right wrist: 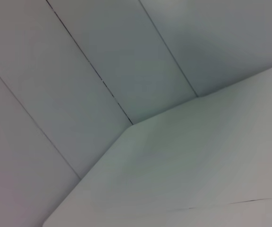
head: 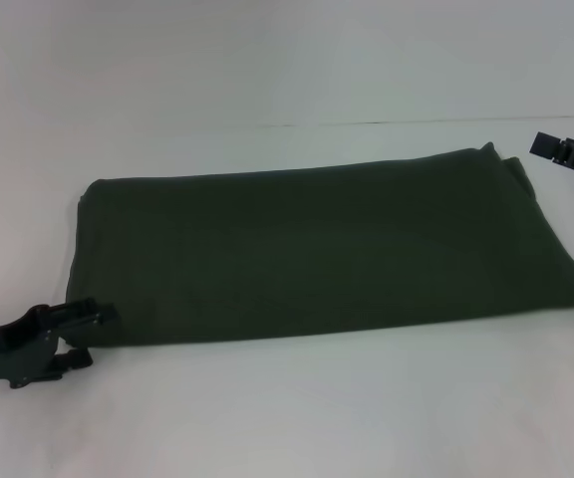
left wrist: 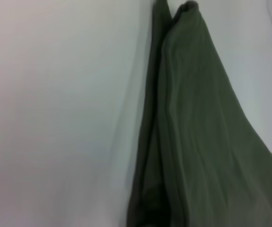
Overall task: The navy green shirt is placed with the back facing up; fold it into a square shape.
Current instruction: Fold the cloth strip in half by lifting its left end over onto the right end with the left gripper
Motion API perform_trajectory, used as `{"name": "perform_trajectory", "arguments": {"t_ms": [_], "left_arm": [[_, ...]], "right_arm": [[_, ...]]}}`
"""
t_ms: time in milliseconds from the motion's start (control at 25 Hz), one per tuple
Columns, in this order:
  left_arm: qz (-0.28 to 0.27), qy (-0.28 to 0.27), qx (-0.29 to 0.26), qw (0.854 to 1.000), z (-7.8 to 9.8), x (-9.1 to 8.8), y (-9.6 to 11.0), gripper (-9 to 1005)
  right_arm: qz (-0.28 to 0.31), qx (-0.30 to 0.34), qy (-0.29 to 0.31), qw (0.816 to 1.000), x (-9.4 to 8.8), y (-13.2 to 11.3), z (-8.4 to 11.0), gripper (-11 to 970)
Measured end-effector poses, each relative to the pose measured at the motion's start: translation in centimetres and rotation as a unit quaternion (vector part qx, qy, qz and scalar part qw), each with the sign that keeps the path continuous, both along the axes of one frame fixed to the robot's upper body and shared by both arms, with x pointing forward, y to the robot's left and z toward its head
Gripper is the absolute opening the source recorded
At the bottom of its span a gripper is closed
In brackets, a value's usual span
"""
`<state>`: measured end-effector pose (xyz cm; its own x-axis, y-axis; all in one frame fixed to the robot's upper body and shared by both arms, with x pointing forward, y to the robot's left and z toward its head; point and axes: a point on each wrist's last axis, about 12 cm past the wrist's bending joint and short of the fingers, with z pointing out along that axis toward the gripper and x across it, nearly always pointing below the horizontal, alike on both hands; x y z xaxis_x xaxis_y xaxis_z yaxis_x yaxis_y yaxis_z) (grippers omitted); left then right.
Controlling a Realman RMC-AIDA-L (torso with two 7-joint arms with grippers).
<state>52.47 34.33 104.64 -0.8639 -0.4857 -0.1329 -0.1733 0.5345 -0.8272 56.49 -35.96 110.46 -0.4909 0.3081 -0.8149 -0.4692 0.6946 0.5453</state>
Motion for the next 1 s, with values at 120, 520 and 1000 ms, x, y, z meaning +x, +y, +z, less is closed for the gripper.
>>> {"name": "perform_trajectory", "arguments": {"t_ms": [120,520,1000], "left_arm": [[0.002,0.000,0.003,1.000,-0.04,0.07,0.05,889],[0.006,-0.005,0.014,1.000,0.00,0.59,-0.02,888],[-0.004,-0.002,0.014,1.000,0.32,0.77,0.00,887]], "right_arm": [[0.000,0.000,0.000,1.000,0.00,0.00,0.01,925],[-0.001,0.001,-0.001,1.000,0.07,0.06,0.02,925],[-0.004,0.004,0.002,1.000,0.06,-0.02,0.03,925]]}}
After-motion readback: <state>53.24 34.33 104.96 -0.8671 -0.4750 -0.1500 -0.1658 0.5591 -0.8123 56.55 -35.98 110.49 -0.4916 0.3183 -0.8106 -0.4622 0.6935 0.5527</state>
